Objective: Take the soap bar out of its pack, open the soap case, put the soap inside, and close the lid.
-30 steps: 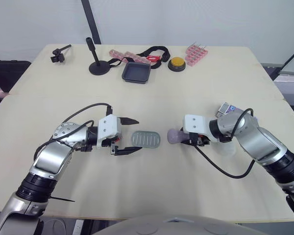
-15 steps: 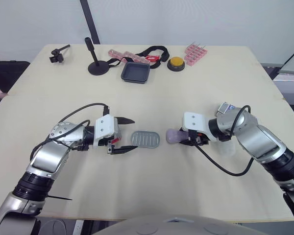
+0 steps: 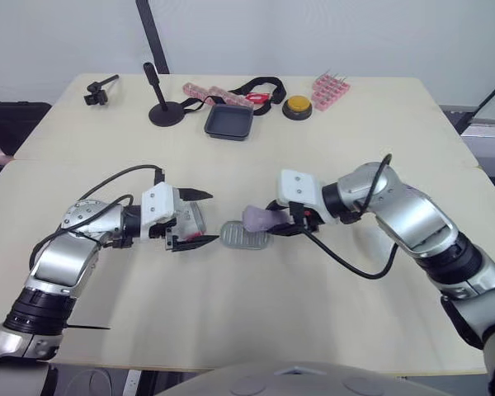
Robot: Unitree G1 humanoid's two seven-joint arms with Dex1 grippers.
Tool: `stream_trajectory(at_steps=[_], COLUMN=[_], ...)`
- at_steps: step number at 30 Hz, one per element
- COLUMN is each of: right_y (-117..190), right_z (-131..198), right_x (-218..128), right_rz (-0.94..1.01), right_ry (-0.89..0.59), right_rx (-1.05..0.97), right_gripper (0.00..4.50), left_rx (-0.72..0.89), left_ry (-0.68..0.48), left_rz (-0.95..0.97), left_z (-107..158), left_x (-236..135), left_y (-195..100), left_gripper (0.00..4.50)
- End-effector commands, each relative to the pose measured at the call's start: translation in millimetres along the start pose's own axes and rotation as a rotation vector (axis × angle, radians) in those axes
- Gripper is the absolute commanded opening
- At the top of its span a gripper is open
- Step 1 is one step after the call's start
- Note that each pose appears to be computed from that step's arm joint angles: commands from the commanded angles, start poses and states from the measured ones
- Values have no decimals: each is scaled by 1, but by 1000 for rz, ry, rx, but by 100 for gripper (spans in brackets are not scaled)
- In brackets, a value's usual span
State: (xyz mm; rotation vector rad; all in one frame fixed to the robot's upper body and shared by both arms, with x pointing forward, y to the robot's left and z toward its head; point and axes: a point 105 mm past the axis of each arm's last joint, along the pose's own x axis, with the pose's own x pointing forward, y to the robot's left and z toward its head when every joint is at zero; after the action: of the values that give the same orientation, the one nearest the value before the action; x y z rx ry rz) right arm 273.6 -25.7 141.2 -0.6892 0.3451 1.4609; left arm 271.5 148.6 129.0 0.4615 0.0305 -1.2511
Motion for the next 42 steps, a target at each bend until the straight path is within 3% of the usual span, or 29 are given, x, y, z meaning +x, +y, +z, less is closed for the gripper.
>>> stream_trajectory(at_steps=[1, 13, 27, 34, 42], right_y=[-4, 1, -2, -4, -12], right_z=[14, 19, 14, 17, 26], right_x=[5, 34, 51, 51, 32], right_rz=[6, 91, 96, 92, 53], right_ry=[-22, -19, 1, -24, -101], right_rx=[-66, -106, -97, -79, -85], right_gripper=[214, 214, 214, 441, 447], left_rx=[6, 5, 24, 30, 37], left_ry=[21, 101, 103, 101, 103], left_rz=[2, -19, -19, -19, -21], left_z=[2, -5, -3, -3, -4], left_x=[-14, -23, -19, -17, -16], left_y=[2, -2, -1, 0, 1], left_gripper=[450, 450, 450, 450, 450])
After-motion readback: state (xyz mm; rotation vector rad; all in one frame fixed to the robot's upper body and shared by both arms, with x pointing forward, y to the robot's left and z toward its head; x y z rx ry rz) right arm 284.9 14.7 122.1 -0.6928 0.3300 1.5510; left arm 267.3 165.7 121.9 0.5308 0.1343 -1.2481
